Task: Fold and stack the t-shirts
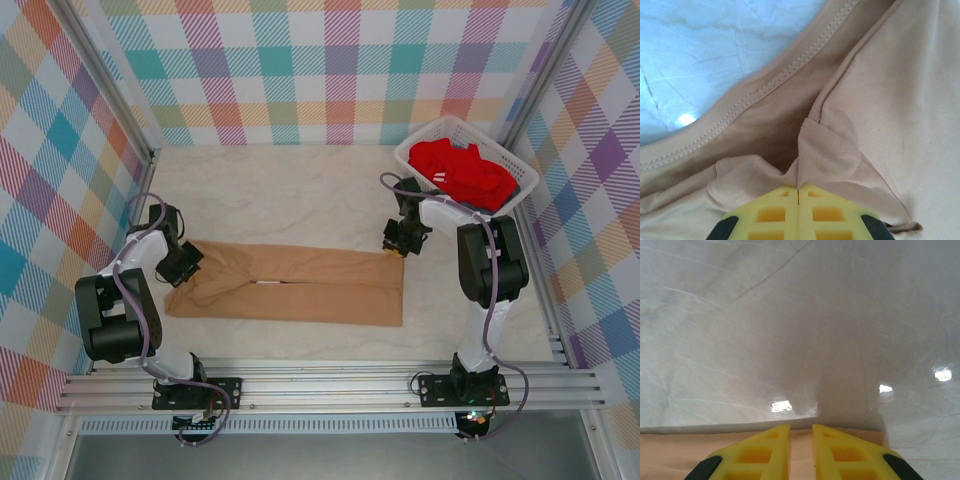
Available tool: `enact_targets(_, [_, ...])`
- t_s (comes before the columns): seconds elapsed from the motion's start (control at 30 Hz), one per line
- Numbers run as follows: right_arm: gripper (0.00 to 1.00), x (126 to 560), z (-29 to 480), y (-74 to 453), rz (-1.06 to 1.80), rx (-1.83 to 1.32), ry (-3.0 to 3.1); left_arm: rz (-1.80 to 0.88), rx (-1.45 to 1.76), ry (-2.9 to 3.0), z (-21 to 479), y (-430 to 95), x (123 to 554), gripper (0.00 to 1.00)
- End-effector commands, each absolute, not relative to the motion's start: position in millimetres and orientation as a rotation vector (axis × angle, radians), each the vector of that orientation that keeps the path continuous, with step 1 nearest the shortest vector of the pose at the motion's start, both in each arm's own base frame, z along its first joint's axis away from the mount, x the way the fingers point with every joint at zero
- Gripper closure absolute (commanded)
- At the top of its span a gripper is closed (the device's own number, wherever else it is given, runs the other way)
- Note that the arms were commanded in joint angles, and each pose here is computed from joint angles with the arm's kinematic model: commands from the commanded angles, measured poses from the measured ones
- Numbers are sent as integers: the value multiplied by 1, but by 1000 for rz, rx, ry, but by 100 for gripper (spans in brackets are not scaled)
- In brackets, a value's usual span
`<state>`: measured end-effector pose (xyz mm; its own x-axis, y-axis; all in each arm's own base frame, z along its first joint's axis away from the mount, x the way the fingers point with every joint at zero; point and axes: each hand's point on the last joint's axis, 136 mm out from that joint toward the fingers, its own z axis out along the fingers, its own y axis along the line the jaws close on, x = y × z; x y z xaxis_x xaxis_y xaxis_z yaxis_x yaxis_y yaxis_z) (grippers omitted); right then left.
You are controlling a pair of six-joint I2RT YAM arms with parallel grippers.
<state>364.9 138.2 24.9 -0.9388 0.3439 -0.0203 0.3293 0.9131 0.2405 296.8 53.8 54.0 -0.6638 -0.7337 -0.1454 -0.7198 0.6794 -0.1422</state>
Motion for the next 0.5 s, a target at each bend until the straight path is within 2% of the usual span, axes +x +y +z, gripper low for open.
enact_targets(0.0, [82, 366, 26, 138, 362, 542, 3025, -61, -1166, 2696, 69, 57, 298, 96])
enact_targets(0.3, [82, 366, 21, 138, 355, 546, 3040, -48, -1140, 2722, 79, 57, 306, 96])
enact_targets(0.47, [82, 366, 21, 138, 356, 545, 3042, -31, -1142, 2807, 60, 54, 298, 91])
